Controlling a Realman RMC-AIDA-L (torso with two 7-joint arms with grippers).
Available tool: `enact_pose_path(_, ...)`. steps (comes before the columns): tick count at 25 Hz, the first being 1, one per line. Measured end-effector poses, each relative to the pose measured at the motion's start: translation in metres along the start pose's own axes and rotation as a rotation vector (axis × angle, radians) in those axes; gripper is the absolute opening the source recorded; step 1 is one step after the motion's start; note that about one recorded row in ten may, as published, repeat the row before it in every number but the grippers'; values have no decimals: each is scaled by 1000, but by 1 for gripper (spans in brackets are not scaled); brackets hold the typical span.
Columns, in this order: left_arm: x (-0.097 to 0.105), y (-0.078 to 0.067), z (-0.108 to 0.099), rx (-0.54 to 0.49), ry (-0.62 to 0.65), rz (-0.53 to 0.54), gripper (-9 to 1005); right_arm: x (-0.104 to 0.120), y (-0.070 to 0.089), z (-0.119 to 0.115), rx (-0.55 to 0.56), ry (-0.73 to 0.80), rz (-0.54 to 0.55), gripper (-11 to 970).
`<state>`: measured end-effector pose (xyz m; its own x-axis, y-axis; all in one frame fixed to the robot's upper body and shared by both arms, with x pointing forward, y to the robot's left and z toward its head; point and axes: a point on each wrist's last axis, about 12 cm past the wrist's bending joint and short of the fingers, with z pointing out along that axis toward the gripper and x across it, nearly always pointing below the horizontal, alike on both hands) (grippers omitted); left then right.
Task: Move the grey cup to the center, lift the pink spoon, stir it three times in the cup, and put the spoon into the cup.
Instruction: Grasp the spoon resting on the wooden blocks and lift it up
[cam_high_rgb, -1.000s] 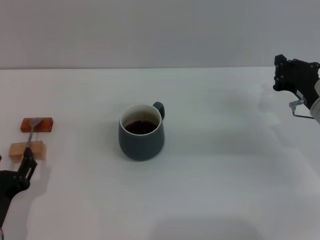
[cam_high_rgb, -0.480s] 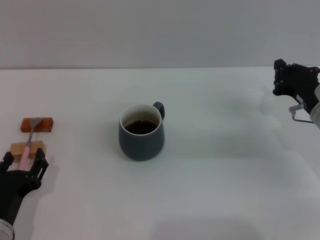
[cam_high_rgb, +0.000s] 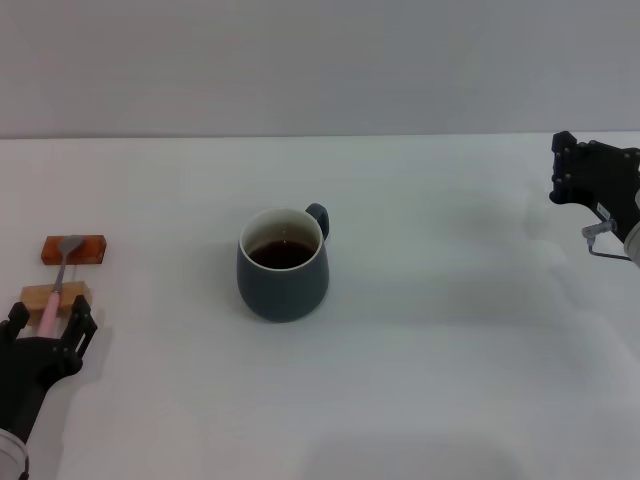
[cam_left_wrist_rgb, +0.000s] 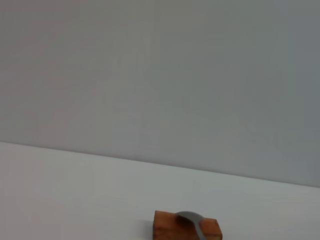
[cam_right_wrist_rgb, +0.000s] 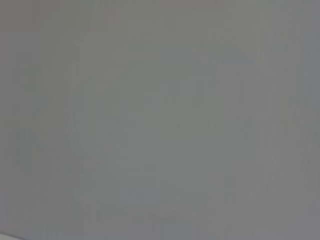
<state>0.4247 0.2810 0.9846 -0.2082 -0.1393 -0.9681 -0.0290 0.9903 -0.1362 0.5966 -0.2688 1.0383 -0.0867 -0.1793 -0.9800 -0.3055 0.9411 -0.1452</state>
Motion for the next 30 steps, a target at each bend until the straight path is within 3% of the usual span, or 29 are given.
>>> enact_pose_path(30,3,6,3,-20,16,-16,752,-4,1,4,-6,-10,-2,10)
